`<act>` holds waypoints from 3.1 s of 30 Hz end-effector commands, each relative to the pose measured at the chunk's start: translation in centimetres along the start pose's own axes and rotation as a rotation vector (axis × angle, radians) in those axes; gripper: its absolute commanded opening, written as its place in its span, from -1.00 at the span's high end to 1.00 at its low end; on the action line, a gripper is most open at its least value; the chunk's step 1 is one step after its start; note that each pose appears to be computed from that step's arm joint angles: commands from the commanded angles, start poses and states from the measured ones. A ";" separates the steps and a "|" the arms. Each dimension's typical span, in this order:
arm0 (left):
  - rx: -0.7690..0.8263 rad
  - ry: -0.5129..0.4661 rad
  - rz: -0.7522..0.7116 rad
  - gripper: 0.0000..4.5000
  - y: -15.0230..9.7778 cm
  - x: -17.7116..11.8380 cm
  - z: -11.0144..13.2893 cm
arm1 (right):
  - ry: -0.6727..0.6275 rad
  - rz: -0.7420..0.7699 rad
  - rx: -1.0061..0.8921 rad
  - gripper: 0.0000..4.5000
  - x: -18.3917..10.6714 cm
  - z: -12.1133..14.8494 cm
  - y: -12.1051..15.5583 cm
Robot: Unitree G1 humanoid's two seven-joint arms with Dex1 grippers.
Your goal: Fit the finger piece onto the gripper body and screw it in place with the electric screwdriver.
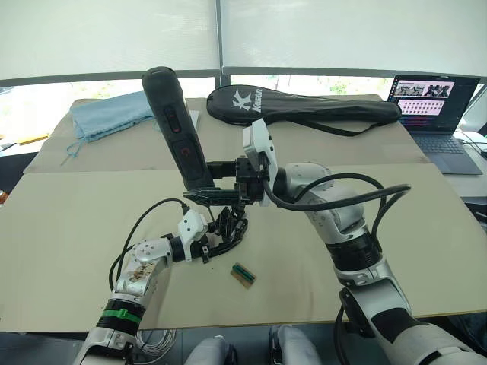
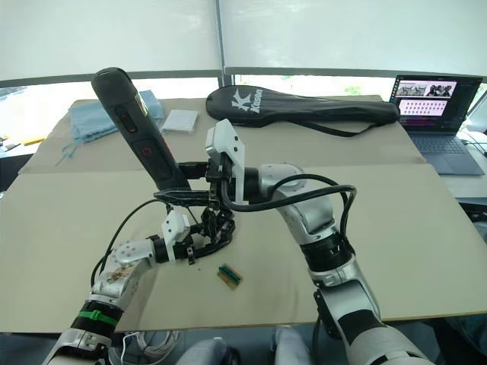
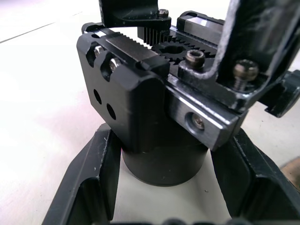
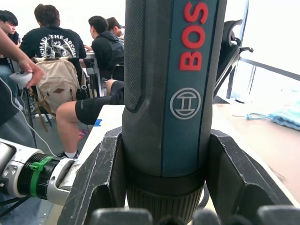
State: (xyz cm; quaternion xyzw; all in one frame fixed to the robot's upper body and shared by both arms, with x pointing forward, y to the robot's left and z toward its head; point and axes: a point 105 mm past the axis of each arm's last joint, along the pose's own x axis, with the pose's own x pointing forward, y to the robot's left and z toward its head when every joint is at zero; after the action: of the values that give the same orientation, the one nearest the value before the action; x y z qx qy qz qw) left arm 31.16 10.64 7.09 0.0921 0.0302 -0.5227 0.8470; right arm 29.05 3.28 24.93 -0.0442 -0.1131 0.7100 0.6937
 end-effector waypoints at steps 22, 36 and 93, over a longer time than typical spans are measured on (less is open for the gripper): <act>-0.068 0.074 -0.034 -0.01 -1.1 0.0 -2.3 | -0.034 0.024 -0.061 0.14 -0.2 1.7 0.3; -0.068 0.077 -0.036 -0.01 -1.1 -0.1 -2.4 | -0.029 0.034 -0.043 0.14 -0.2 1.6 0.6; -0.057 0.085 -0.023 -0.01 -0.9 -1.0 -2.0 | -0.018 -0.100 0.046 0.14 -1.5 -3.6 0.9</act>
State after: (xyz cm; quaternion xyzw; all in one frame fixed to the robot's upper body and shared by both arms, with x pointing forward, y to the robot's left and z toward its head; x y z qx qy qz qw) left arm 30.95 11.16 7.09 0.0982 0.0386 -0.5193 0.8481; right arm 28.64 2.14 22.97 -0.0161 -0.1392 0.6831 0.7168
